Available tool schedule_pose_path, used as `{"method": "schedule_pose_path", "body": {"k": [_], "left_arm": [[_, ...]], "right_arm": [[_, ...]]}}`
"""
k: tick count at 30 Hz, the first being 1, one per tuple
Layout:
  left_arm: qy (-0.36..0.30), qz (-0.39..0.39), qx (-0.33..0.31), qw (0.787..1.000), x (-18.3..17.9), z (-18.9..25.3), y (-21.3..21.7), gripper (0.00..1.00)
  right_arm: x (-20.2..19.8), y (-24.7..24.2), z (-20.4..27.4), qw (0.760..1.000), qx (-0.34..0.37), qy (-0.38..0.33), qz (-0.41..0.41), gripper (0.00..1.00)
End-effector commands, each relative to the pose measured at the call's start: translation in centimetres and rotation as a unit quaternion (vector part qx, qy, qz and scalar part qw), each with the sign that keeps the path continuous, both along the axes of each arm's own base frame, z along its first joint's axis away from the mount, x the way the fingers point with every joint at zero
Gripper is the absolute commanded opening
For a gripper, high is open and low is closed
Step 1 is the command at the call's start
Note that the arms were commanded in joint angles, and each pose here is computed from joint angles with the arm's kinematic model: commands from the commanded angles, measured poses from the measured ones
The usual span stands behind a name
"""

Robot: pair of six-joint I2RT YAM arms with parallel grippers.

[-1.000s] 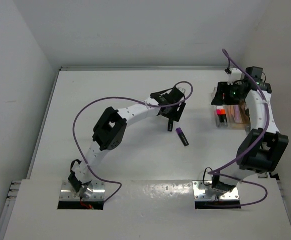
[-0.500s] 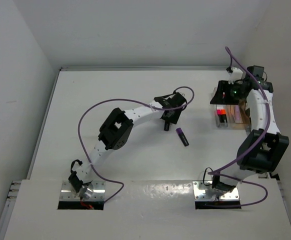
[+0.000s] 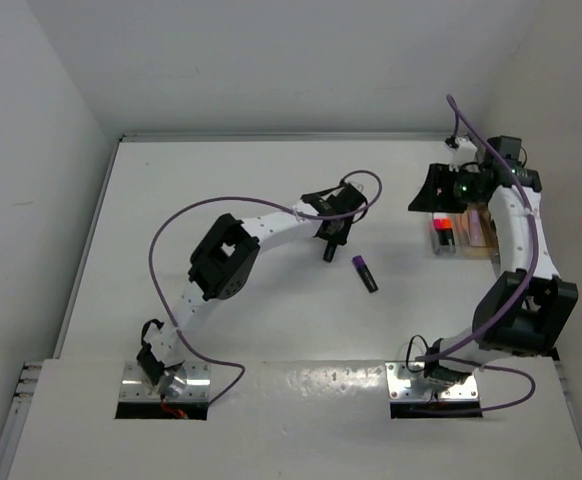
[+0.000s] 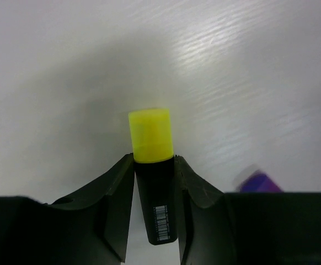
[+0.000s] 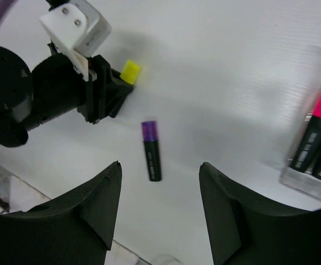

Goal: Sort the stationery into containers
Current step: Grab a piece of stationery with the left arm, then pass the stationery from the left arm to the right

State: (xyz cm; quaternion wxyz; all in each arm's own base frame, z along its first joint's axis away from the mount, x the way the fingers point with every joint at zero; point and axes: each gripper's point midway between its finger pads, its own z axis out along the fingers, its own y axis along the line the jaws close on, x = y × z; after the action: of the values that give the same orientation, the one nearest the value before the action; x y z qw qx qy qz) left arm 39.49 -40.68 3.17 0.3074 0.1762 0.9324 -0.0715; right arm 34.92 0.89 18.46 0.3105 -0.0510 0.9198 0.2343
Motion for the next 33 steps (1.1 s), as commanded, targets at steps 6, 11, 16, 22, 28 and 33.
{"method": "schedule_pose_path", "body": {"k": [6, 11, 16, 22, 28, 33], "left_arm": [[-0.114, 0.085, -0.309, 0.940, 5.7, 22.6, 4.3, 0.10], [-0.081, 0.056, -0.383, 0.918, 4.8, 25.6, 4.6, 0.09], [-0.067, 0.031, -0.409, 0.909, 3.7, 26.4, 3.9, 0.07], [-0.056, 0.008, -0.430, 0.901, 2.7, 27.3, 3.3, 0.04], [-0.043, 0.000, -0.442, 0.896, 2.2, 27.3, 2.7, 0.04], [-0.032, -0.005, -0.445, 0.895, 1.6, 26.9, 1.8, 0.04]], "right_arm": [[-2.1, 6.8, 4.3, 0.991, 0.095, -0.079, 0.048, 0.58], [-1.6, 11.2, 6.1, 0.987, 0.127, -0.080, 0.060, 0.57], [-0.3, 16.0, 6.8, 0.980, 0.182, -0.054, 0.059, 0.62], [2.5, 17.9, 7.7, 0.981, 0.175, -0.073, 0.041, 0.66], [4.1, 19.1, 6.9, 0.984, 0.154, -0.076, 0.042, 0.66], [5.4, 19.4, 6.1, 0.986, 0.153, -0.068, 0.026, 0.59]]}}
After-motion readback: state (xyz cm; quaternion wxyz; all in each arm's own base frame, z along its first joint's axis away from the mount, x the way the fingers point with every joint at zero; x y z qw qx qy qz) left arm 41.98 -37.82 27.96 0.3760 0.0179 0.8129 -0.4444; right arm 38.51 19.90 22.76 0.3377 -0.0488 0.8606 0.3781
